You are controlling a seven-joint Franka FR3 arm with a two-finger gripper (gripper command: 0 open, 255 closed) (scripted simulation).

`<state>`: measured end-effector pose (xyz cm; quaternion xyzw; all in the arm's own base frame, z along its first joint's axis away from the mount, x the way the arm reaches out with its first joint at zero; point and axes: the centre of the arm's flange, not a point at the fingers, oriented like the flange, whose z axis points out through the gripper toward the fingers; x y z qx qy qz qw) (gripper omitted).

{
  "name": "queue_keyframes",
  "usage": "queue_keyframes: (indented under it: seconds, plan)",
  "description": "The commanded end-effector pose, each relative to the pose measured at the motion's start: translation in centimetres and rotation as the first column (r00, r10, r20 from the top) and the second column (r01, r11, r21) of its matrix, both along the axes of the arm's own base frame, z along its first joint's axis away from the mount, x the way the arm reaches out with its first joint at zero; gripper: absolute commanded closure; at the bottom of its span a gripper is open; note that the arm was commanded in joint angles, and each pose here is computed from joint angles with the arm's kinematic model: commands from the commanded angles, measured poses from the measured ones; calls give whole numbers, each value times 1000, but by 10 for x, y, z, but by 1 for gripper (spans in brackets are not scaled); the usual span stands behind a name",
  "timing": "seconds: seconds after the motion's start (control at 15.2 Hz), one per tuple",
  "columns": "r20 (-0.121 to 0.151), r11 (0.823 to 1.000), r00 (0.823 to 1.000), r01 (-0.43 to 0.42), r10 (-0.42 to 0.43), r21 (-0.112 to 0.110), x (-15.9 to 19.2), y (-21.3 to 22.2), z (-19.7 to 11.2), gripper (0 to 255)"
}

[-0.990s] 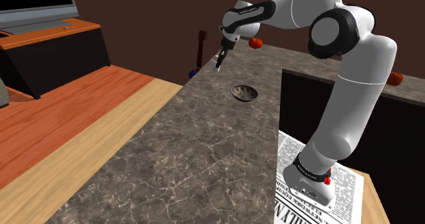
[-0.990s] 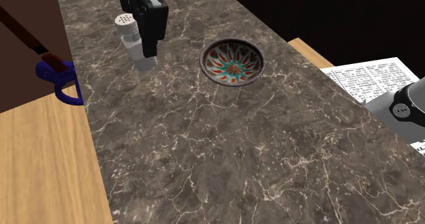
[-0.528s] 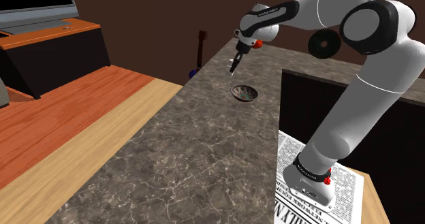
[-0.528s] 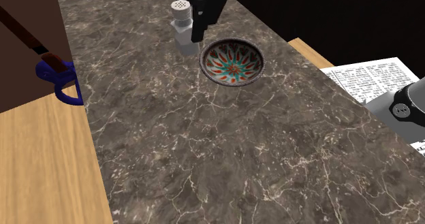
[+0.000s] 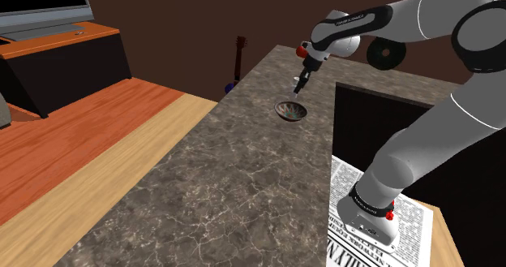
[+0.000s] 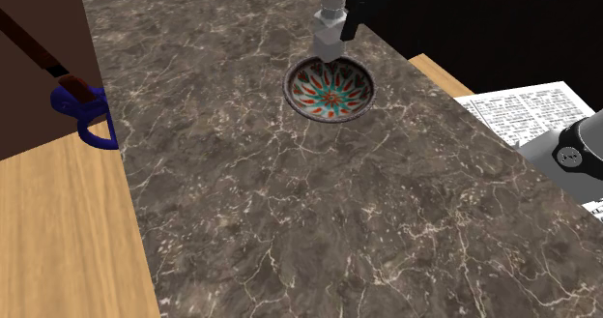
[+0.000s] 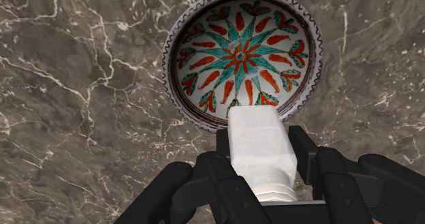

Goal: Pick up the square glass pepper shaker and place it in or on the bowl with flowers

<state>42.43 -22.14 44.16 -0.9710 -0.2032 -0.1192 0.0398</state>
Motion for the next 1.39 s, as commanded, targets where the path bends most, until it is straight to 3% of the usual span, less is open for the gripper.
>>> queue_keyframes:
  seconds: [0.0, 0.79, 1.25, 1.32]
  plan:
    - [0, 1000, 1000, -2, 2, 0, -11, -1, -6, 255]
    - [0, 1000, 1000, -2, 2, 0, -11, -1, -68, 255]
    - [0, 1000, 1000, -2, 2, 0, -11, -1, -68, 255]
    - [0, 1000, 1000, -2, 2, 0, -11, -1, -68, 0]
